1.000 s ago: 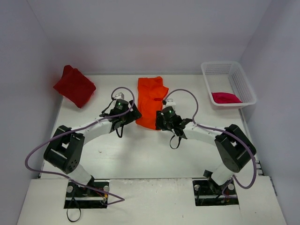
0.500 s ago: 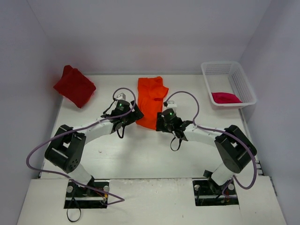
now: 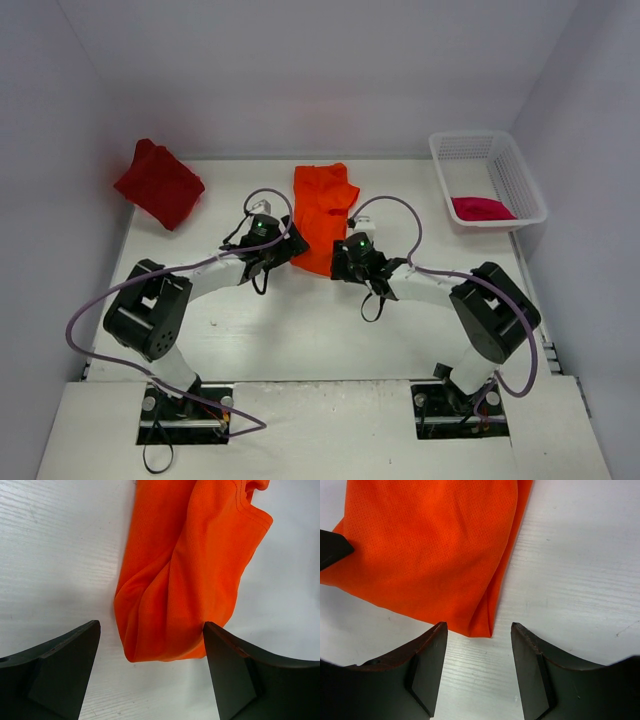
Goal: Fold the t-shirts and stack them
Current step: Fold the folded rectangular tshirt in 1/3 of the way
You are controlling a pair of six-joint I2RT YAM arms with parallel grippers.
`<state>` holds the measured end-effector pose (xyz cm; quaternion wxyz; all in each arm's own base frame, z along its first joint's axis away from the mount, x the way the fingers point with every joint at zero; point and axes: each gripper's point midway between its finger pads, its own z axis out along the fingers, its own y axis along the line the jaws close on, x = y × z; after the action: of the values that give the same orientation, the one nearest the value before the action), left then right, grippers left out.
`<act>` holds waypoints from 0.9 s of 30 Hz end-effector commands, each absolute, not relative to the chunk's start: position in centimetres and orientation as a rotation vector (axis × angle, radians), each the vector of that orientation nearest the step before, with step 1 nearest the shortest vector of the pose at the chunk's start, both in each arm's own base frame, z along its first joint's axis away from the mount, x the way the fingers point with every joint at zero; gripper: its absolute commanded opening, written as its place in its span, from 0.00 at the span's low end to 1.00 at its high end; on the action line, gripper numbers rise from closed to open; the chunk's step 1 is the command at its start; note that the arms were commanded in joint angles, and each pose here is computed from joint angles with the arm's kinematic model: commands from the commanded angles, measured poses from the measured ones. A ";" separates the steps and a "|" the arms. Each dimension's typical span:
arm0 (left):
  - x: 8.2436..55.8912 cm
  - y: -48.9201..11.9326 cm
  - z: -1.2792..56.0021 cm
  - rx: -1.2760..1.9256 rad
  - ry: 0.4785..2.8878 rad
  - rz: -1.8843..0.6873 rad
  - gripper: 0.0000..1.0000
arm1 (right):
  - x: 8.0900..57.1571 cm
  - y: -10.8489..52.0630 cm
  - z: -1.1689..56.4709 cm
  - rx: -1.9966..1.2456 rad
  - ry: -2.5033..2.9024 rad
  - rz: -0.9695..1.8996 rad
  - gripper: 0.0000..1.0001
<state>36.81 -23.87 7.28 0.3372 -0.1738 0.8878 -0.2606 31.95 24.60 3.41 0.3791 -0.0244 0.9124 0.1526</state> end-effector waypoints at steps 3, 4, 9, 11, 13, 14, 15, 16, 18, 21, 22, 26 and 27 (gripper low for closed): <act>37.9 -25.2 9.3 -0.454 2.229 -0.776 0.78 | 33.6 26.1 5.1 -0.035 2.257 0.442 0.50; 37.7 -25.2 9.0 -0.458 2.235 -0.775 0.79 | 33.6 26.1 5.1 -0.033 2.254 0.444 0.50; 37.8 -25.4 8.8 -0.469 2.226 -0.795 0.78 | 33.9 27.0 4.9 -0.045 2.247 0.469 0.50; 37.9 -25.5 8.8 -0.470 2.225 -0.802 0.79 | 34.0 27.2 4.7 -0.044 2.247 0.471 0.50; 37.9 -25.5 8.8 -0.474 2.222 -0.803 0.78 | 34.0 27.3 4.3 -0.046 2.251 0.474 0.50; 38.0 -25.6 8.8 -0.471 2.222 -0.804 0.78 | 34.0 27.4 4.1 -0.044 2.253 0.476 0.50; 38.0 -25.5 8.9 -0.472 2.220 -0.804 0.78 | 34.0 27.4 4.0 -0.043 2.256 0.477 0.50; 38.1 -25.6 8.9 -0.472 2.217 -0.808 0.78 | 34.0 27.6 4.0 -0.048 2.254 0.484 0.50; 38.1 -25.7 8.9 -0.471 2.215 -0.811 0.78 | 33.9 27.8 3.8 -0.053 2.257 0.483 0.50; 38.1 -25.8 8.7 -0.473 2.214 -0.820 0.78 | 34.0 27.9 3.6 -0.050 2.259 0.482 0.50; 38.2 -25.8 8.7 -0.473 2.208 -0.825 0.78 | 34.0 28.1 3.6 -0.053 2.259 0.485 0.50; 38.1 -26.0 8.5 -0.480 2.206 -0.841 0.77 | 34.0 28.2 3.4 -0.054 2.261 0.483 0.50; 38.1 -26.0 8.4 -0.481 2.207 -0.843 0.77 | 34.0 28.2 3.3 -0.056 2.264 0.482 0.50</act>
<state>37.19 -24.88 6.42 0.3342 -0.1887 0.8758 -0.2927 32.89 26.83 1.79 0.3820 -0.0282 0.9076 0.1717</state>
